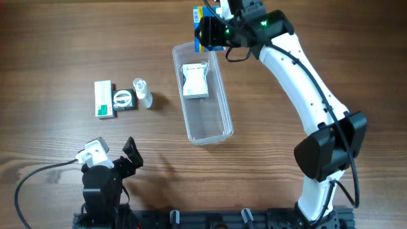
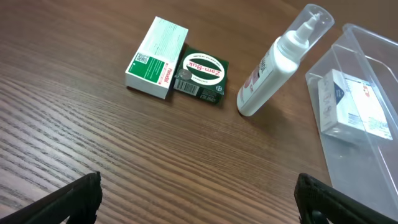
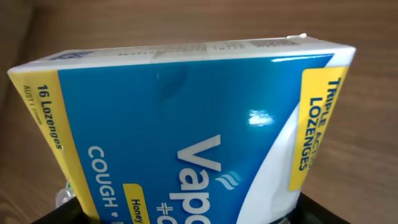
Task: Pack container
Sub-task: 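Lower the VapoDrops box into the container beside the Hansaplast box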
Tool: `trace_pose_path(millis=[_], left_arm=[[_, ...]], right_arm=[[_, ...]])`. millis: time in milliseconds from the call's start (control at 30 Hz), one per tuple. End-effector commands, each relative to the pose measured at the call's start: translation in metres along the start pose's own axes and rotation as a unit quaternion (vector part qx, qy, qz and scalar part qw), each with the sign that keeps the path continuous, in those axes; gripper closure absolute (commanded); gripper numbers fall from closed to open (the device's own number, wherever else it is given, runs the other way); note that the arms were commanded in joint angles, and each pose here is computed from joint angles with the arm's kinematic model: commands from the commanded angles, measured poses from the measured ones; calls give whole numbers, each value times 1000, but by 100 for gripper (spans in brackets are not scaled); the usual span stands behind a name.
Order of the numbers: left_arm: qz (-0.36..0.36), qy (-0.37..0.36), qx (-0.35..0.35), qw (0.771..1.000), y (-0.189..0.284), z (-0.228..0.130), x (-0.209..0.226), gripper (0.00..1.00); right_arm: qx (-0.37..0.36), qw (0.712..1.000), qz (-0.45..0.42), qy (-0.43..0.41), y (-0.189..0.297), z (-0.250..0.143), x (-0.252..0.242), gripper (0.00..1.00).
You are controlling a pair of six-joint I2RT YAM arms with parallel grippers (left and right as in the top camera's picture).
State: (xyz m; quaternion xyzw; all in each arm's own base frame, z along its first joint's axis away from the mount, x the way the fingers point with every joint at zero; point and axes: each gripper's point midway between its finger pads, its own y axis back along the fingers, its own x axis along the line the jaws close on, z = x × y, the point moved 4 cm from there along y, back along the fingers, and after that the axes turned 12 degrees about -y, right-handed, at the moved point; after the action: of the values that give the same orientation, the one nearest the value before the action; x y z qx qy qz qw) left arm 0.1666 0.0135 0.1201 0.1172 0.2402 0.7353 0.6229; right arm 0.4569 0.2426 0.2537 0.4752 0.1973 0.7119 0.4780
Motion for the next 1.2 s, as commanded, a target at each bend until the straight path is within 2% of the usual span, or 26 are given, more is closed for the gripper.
trace_pose_path(millis=[0,100,467,633,1167], left_arm=[[-2,-7,-1,1000,0,0,-1,0],[-2,-7,-1,1000,0,0,-1,0],[-2,-7,-1,1000,0,0,-1,0],[-2,-7,-1,1000,0,0,-1,0],[-2,-7,-1,1000,0,0,-1,0]], right_arm=[[7,1000,-4,11,-11,5,5,46],[24,999,-12,18,-16,2,6,46],[131,988,-68,39,-61,-66,8,47],[146,983,-107,27,-78,-77,-7,44],[164,979,-123,13,-126,-93,-26,44]])
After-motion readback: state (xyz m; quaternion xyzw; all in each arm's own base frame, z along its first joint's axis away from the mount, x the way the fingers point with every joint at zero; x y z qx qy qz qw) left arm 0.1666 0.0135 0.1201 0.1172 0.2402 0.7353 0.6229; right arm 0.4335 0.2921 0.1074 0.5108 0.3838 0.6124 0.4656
